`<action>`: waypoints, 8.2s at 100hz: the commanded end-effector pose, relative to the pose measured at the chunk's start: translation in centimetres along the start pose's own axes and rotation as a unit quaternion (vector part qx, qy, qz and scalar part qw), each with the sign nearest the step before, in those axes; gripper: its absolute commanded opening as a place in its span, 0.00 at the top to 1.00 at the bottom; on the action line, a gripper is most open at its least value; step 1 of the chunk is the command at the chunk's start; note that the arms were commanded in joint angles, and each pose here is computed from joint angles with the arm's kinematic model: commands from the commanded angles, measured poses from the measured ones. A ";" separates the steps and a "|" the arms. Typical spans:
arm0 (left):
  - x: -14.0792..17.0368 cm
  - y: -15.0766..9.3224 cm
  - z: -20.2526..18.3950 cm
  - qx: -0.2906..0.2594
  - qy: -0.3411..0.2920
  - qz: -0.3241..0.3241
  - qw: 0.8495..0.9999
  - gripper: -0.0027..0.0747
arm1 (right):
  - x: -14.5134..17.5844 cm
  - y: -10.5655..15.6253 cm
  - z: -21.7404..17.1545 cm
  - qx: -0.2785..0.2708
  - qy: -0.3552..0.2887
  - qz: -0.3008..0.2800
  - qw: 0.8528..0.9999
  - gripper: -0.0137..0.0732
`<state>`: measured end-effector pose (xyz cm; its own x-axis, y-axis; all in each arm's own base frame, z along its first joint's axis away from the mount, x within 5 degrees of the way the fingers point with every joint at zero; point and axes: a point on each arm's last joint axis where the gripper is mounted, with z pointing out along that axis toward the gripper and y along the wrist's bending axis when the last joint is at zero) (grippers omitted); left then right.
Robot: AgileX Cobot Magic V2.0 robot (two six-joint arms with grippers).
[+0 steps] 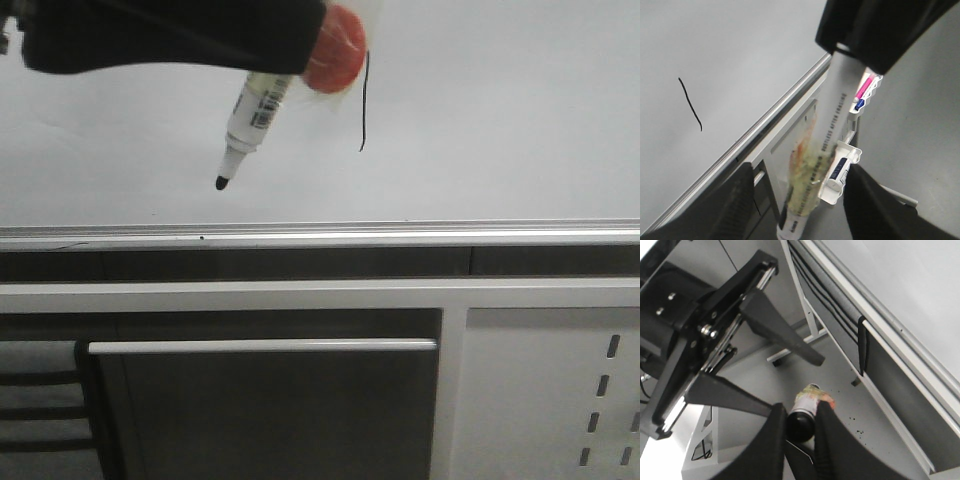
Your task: Write number 1 on whiteboard
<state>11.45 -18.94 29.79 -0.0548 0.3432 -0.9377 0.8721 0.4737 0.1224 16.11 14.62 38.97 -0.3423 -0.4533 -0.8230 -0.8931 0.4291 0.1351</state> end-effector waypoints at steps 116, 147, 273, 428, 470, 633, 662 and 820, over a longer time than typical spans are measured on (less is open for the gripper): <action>-1.7 0.4 -0.3 -0.022 -0.046 -0.001 0.999 0.99 | -1.0 1.0 -1.1 -0.041 -0.030 0.008 0.999 0.77; -2.3 0.9 -0.8 -0.047 -0.077 -0.054 0.995 0.99 | -1.2 -0.1 -2.5 0.007 -0.060 0.033 0.998 0.36; -3.2 9.2 3.6 -0.335 -0.179 -0.135 0.915 0.99 | -0.6 0.1 -8.0 0.115 -0.127 0.037 0.985 0.36; -3.2 5.5 -7.2 -0.223 -0.193 -0.067 0.953 0.60 | 1.5 0.2 -11.6 0.288 -0.169 0.090 0.938 0.69; 1.7 2.4 -12.0 -0.146 -0.203 -0.077 0.965 0.99 | 13.0 5.0 -10.6 0.373 -0.315 0.059 0.870 0.92; 9.1 2.4 -15.4 -0.325 -0.257 -0.085 0.906 0.99 | 18.8 5.4 -7.7 0.367 -0.330 0.069 0.867 0.92; 13.1 2.1 -15.2 -0.407 -0.211 -0.087 0.884 0.99 | 18.8 5.4 -7.7 0.367 -0.330 0.069 0.867 0.92; 15.6 2.2 -14.4 -0.430 -0.171 -0.128 0.877 0.99 | 23.5 1.6 -5.5 0.517 -0.290 0.051 0.804 0.92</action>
<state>5.55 -0.91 20.78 0.0366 -0.0308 -0.9989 0.1599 0.9868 -0.0246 4.86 0.55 22.91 -0.0292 -0.0426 -0.9987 -0.0891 0.9952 -0.0398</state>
